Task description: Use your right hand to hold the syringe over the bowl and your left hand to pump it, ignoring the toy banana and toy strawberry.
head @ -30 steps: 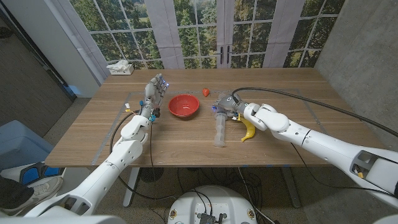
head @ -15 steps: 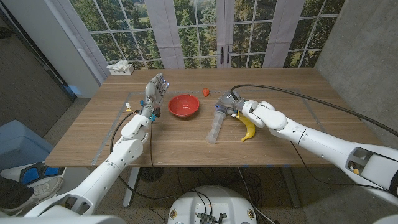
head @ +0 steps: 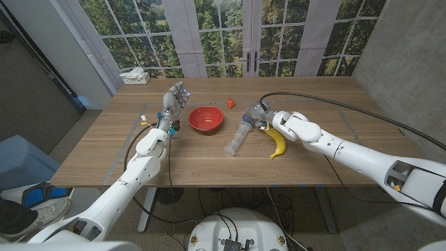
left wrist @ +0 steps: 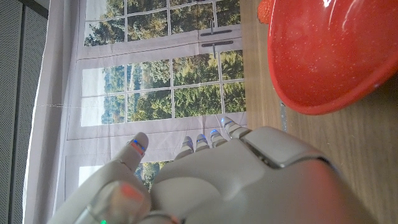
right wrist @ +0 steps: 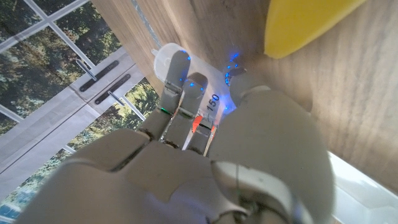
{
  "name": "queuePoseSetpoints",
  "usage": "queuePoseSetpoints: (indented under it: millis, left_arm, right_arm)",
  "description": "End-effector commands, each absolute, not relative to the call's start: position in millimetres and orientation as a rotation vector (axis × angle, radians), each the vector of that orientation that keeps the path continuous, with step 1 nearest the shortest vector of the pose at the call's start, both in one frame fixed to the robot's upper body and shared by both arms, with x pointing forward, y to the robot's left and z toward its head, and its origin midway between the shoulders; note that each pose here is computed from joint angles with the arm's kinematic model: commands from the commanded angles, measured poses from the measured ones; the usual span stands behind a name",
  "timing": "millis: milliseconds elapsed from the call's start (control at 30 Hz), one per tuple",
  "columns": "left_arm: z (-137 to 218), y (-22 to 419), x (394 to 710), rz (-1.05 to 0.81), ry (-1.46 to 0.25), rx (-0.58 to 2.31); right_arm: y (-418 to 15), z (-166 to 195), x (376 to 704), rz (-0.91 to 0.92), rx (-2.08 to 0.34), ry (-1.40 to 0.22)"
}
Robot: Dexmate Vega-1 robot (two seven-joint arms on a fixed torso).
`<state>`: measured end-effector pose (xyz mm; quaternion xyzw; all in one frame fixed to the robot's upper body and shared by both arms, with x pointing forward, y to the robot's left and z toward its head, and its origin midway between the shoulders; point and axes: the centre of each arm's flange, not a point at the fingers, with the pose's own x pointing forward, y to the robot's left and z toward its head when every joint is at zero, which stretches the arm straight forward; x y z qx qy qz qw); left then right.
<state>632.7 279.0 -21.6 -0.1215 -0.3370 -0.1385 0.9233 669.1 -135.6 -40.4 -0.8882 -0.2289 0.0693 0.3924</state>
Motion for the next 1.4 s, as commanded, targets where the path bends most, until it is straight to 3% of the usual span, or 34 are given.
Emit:
queuePoseSetpoints:
  millis: [33,1400]
  left_arm:
    - [-21,279,635,-0.290,-0.686,-0.259]
    - [-6,278,648,-0.326,-0.706,-0.247]
  right_arm:
    - [-153,-63,678,0.230,-2.217,-0.617]
    - [-165,-22,659,-0.012,-1.935,-0.858]
